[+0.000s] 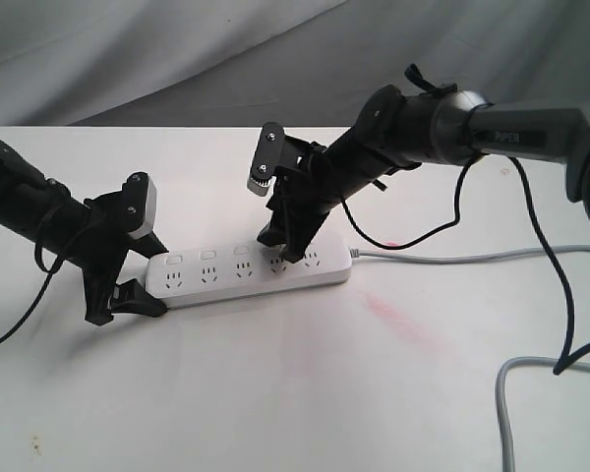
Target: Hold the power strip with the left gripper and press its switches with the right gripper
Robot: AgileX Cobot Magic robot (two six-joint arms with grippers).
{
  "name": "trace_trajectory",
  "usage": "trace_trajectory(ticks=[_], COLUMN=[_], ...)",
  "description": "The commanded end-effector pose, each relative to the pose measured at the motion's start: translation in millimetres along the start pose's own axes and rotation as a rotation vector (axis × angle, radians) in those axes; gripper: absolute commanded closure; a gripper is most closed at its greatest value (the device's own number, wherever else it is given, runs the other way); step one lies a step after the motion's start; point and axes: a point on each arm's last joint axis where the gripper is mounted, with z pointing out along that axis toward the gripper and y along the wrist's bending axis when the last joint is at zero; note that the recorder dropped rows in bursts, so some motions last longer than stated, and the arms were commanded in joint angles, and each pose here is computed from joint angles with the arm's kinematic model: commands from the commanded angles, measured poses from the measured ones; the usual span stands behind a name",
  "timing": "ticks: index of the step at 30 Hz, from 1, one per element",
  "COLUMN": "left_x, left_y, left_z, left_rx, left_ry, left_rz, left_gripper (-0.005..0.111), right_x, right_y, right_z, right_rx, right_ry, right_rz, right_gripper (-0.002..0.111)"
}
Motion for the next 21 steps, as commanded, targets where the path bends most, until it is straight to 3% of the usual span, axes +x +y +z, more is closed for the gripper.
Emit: trace_trajectory(ticks=[1, 9, 21], left_x=[8, 8, 8], left_y=[-3.2, -3.2, -3.2], left_z=[8, 8, 8], left_rx=[0.016, 0.016, 0.016], left_ry=[0.068, 0.068, 0.068], left_rz=[0.082, 0.087, 0.085], left_gripper=[0.060, 0.060, 0.060], right_x=[15, 34, 50], right_y=[2, 10, 0], right_z=[7, 23, 18], right_rx=[-0.041, -0.079, -0.068], right_ry=[0.046, 0.085, 0.099], right_rz=[-0.009, 0.004, 0.037], right_gripper=[0.056, 0.056, 0.056])
